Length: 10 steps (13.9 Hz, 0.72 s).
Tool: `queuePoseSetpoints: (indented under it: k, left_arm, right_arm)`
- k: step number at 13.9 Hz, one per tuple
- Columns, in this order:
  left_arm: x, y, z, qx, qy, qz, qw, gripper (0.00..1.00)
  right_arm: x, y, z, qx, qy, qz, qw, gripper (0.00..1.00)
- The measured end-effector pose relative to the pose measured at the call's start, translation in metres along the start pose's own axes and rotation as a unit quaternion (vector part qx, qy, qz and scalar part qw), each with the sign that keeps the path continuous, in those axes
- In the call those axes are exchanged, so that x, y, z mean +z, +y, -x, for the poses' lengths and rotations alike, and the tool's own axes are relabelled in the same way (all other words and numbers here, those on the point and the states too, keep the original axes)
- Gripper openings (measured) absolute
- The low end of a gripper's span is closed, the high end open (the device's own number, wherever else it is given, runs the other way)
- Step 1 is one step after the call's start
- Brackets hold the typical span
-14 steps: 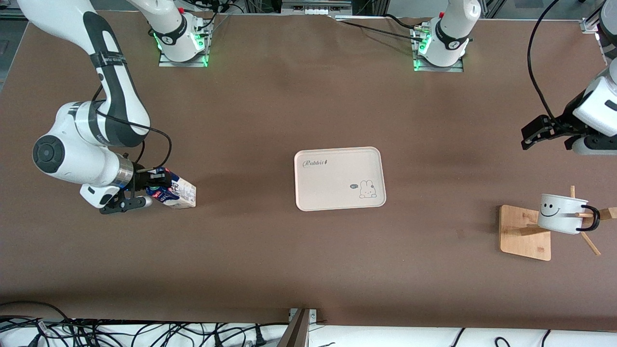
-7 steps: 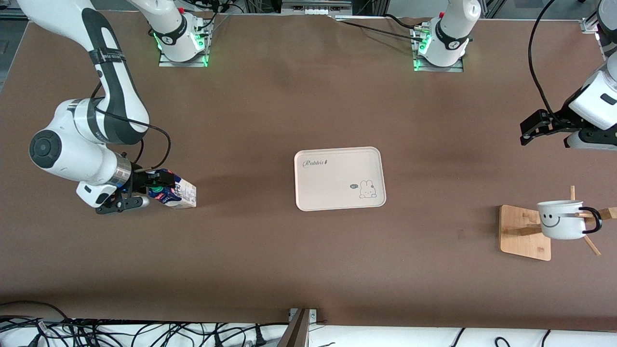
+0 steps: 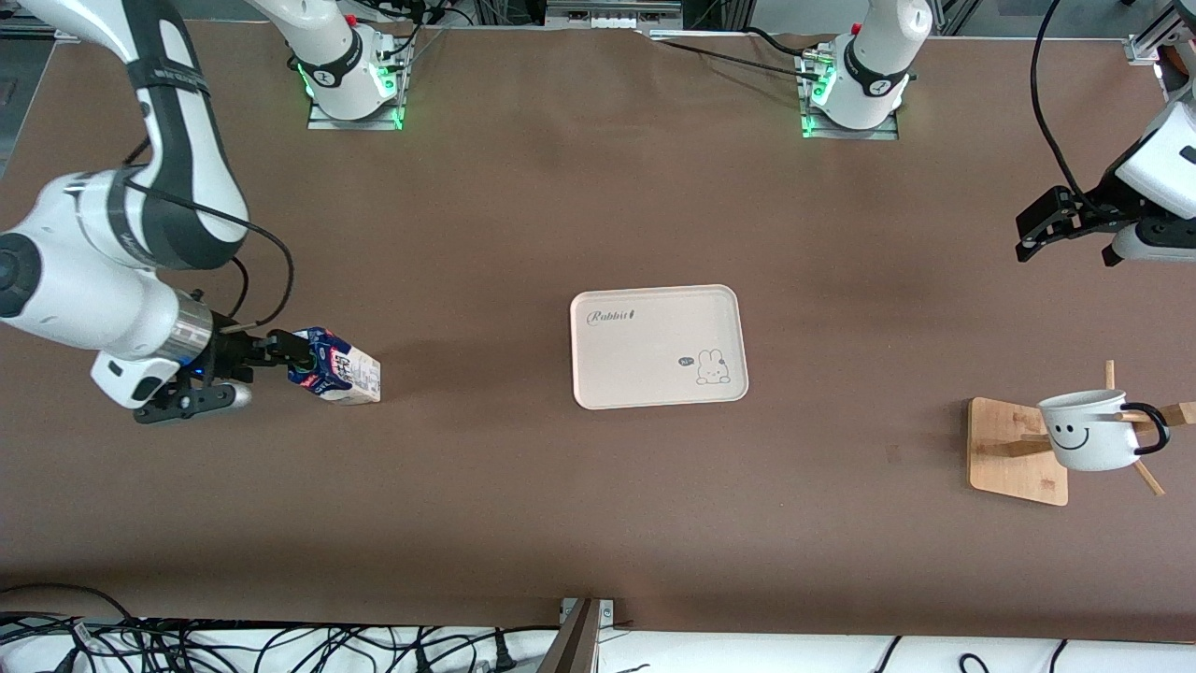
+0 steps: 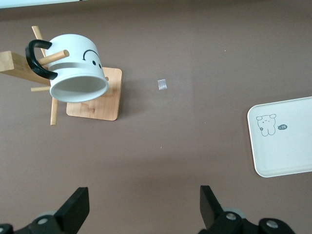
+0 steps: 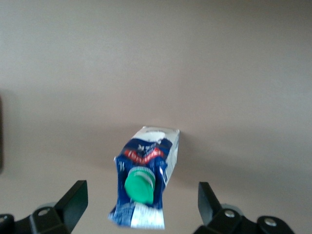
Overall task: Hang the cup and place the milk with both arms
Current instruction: 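Set the carton down, open the right gripper and withdraw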
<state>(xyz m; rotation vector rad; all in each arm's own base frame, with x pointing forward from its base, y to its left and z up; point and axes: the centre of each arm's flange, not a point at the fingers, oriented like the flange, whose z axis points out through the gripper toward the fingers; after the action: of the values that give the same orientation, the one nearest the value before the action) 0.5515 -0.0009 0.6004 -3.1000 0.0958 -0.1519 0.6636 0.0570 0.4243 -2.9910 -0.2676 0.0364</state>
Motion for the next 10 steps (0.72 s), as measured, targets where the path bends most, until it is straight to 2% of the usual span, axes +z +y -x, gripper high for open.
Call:
queuePoseSetpoints:
  k: [3,6,10]
  left_arm:
    - [0.004,-0.001,0.005,0.001,-0.022,0.001,1.0,1.0]
    - [0.005,-0.002,0.009,0.005,-0.041,0.002,0.999,1.0]
    - [0.001,-0.002,0.01,0.005,-0.042,0.002,0.999,1.0]
  right_arm:
    - [-0.066,0.003,0.018,-0.001,-0.003,0.006,1.0,1.0]
    - [-0.13,0.001,0.052,-0.002,0.001,0.021,1.0,1.0]
    - [-0.167,0.004,0.087,0.004,-0.013,0.043,0.999,1.0]
